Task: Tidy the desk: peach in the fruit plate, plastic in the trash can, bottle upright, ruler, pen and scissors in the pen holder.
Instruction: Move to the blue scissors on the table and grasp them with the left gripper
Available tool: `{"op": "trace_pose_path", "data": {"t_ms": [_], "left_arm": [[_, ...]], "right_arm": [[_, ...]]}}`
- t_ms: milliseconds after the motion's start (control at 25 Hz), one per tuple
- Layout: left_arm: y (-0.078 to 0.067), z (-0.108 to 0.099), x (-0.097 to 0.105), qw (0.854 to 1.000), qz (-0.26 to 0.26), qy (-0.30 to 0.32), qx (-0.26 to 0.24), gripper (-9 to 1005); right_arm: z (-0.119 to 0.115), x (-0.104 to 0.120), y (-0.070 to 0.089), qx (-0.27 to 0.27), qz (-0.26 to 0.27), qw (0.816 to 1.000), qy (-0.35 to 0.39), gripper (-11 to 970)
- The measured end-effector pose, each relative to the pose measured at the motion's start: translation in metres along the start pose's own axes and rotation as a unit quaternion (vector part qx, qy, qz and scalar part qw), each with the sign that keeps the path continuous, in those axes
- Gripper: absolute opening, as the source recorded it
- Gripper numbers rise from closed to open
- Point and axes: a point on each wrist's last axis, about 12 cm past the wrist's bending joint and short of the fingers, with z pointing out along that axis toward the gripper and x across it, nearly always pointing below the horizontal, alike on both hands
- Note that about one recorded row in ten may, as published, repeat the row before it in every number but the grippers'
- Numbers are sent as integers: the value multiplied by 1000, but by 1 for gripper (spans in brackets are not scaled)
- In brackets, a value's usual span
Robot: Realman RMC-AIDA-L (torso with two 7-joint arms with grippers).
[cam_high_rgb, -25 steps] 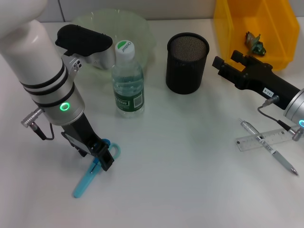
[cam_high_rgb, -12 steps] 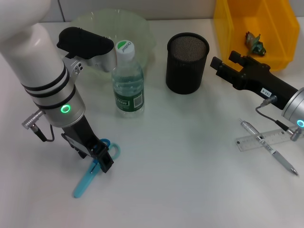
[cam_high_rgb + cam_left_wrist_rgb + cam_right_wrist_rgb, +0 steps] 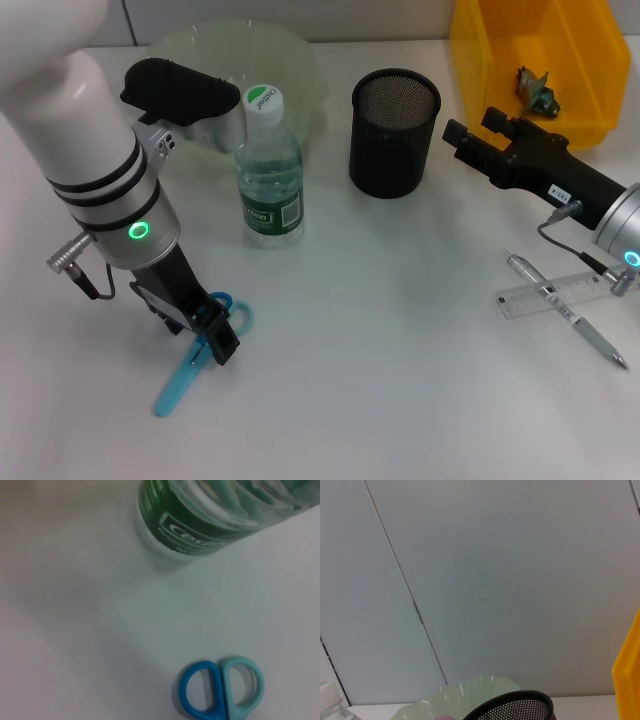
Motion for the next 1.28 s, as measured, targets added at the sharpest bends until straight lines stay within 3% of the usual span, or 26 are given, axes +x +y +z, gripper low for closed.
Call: {"op": "trace_pose_path", "data": {"t_ms": [1280], "left_arm": [[-4, 5, -2, 1000, 13, 6, -8, 622]], "right_arm": [[0, -1, 0, 1, 2, 1000, -3, 722]]}}
